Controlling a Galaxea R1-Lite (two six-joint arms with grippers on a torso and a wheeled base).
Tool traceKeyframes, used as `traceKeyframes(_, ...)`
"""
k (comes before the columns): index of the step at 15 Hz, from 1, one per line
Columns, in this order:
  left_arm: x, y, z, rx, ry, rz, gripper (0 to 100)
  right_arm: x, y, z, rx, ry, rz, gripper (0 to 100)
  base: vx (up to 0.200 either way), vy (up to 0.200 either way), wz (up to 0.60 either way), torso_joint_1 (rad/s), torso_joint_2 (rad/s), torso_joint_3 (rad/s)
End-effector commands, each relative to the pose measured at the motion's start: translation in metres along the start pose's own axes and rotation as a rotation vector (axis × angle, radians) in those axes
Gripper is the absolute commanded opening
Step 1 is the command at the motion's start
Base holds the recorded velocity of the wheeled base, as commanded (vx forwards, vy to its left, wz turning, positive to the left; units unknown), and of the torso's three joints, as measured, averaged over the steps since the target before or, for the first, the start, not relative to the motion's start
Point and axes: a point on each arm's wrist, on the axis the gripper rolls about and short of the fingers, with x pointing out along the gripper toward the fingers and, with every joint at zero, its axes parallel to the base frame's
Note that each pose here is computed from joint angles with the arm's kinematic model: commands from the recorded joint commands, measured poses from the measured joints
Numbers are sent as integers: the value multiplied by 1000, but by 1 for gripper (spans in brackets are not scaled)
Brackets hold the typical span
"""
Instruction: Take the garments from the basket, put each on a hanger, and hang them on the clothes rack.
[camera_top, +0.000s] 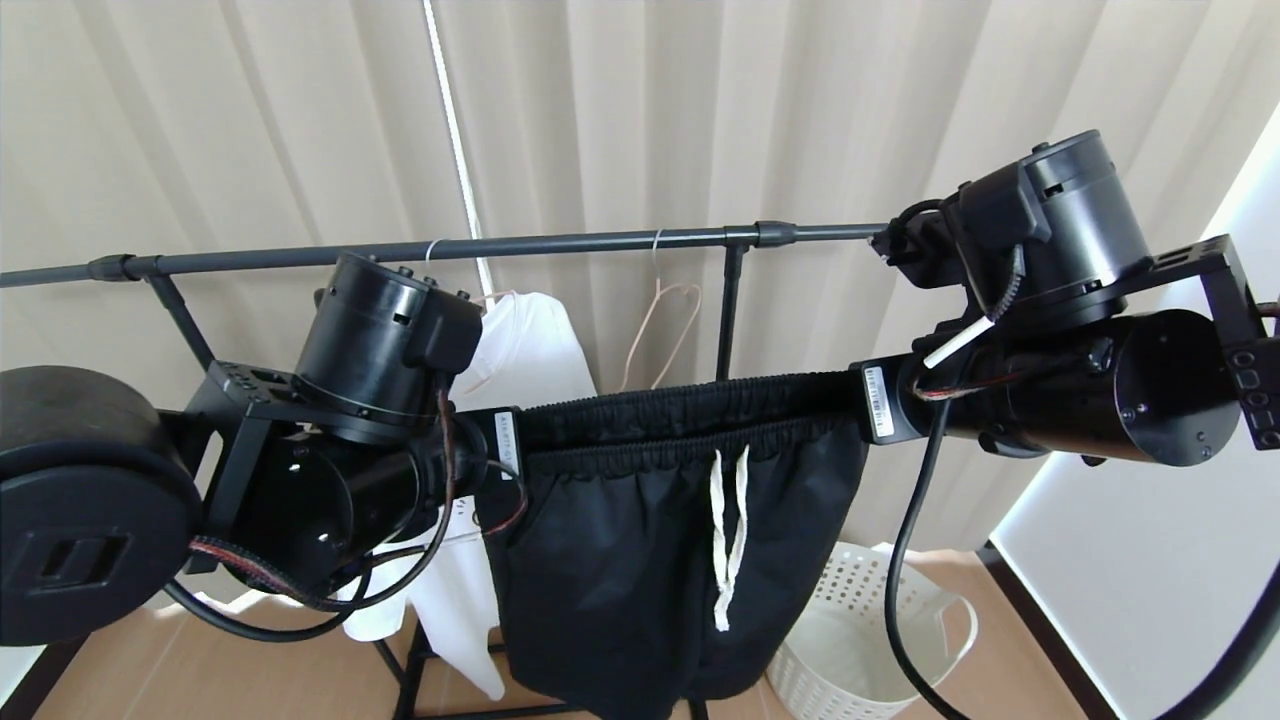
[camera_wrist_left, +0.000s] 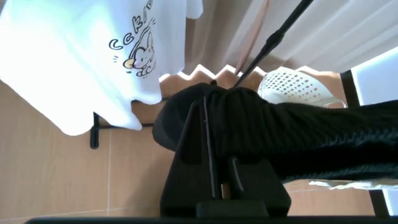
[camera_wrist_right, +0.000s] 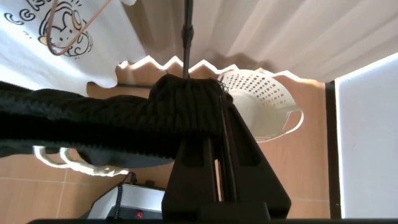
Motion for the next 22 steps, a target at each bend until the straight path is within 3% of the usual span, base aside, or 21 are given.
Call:
traceKeyframes(1,-6,15,-2,-15,-4,28,0,7,-14,6,18,-4,-47,0,0,0,0,0,0,0)
traceKeyframes(2,-10,25,-7,-17,6,42,0,12,-30,12,41,-11,-89,0,0,0,0,0,0,0)
traceKeyframes(4,-13,35,-10,-24,9,60,0,17,-45,17,57,-13,-133,0,0,0,0,0,0,0)
traceKeyframes(10,-2,28,-11,14,16,61,0,16,-40,11,31,3,-121,0,0,0,0,0,0,0)
traceKeyframes(13,12,14,0,27,-43,29,0,6,-28,8,7,-3,-78,0,0,0,0,0,0,0)
traceKeyframes(16,32,-12,32,2,-101,-11,0,-9,-20,-5,-50,3,-35,0,0,0,0,0,0,0)
traceKeyframes(18,45,-27,50,-23,-132,-54,0,-13,-18,-18,-139,27,-18,0,0,0,0,0,0,0)
traceKeyframes(22,70,-57,77,-68,-197,-121,0,-39,3,-52,-335,51,99,0,0,0,0,0,0,0)
